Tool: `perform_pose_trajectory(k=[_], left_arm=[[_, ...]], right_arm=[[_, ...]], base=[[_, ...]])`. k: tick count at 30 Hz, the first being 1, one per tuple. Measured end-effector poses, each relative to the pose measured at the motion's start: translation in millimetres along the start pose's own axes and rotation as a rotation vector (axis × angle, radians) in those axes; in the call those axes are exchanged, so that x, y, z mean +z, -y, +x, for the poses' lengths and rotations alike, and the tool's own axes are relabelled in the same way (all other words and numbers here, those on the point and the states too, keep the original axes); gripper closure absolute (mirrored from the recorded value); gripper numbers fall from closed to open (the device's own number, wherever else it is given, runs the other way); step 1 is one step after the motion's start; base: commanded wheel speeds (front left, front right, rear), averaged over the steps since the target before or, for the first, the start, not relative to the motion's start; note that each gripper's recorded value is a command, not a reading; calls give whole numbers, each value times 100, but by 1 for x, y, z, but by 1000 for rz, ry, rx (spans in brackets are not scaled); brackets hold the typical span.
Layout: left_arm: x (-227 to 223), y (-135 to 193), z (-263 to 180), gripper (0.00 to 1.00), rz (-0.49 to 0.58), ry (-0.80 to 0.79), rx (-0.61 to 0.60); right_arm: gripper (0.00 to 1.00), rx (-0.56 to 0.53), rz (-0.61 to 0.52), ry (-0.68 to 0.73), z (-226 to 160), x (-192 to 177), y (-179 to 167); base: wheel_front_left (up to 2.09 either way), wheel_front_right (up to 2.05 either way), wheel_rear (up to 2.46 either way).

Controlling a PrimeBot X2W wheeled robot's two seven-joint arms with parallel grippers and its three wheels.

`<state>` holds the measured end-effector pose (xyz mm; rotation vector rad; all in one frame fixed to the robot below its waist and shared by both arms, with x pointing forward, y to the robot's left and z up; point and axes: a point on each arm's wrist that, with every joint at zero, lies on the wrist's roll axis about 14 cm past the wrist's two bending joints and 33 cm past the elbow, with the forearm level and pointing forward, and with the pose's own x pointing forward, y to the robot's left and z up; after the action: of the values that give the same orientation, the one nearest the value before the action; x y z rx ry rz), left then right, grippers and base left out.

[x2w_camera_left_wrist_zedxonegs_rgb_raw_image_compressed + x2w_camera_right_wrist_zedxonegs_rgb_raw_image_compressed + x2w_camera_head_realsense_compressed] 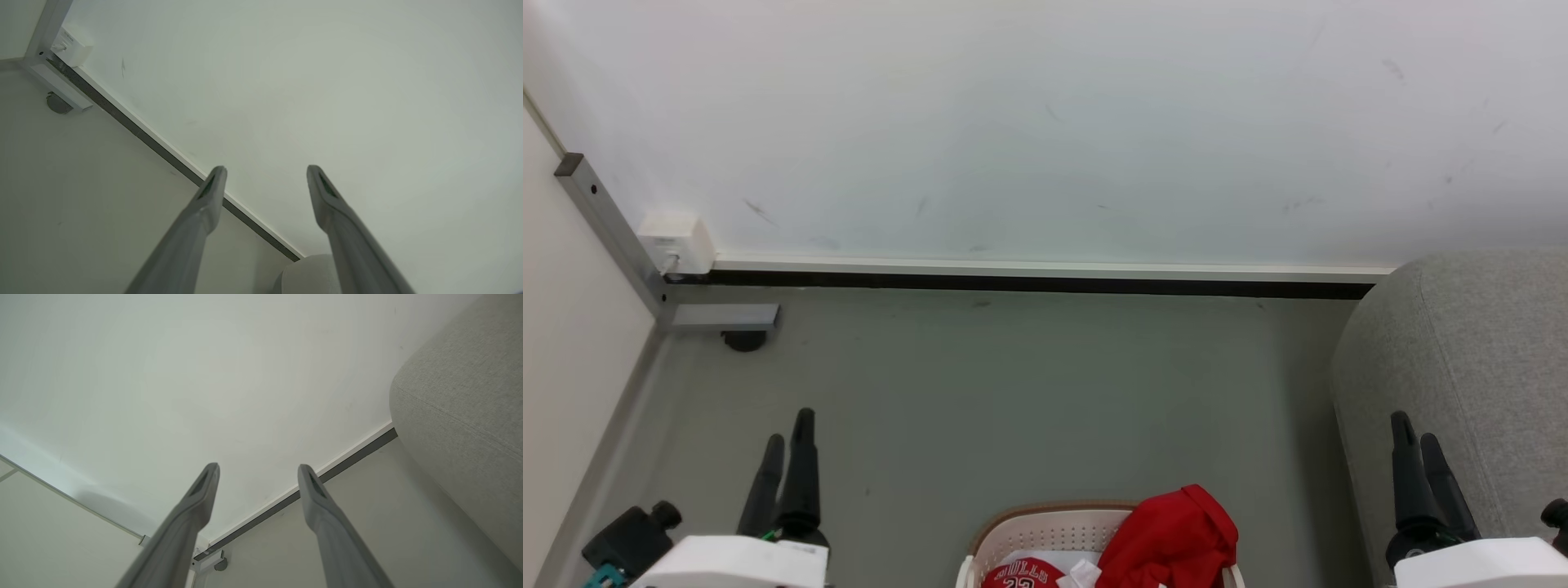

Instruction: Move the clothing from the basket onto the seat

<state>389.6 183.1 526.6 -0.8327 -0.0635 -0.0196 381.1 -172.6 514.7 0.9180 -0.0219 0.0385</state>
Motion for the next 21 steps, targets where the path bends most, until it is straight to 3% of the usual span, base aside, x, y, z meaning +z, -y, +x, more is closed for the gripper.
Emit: perform_pose_trajectory(k=[8, 21], left_arm=[[-8, 6, 0, 0, 186, -25, -13], [-10, 9, 1, 0, 355, -18, -24]], right_arm=[[0, 2, -170, -23, -2, -8, 2], [0, 15, -347, -54, -4, -20, 4]], base=[[0, 0, 0], [0, 0, 0]])
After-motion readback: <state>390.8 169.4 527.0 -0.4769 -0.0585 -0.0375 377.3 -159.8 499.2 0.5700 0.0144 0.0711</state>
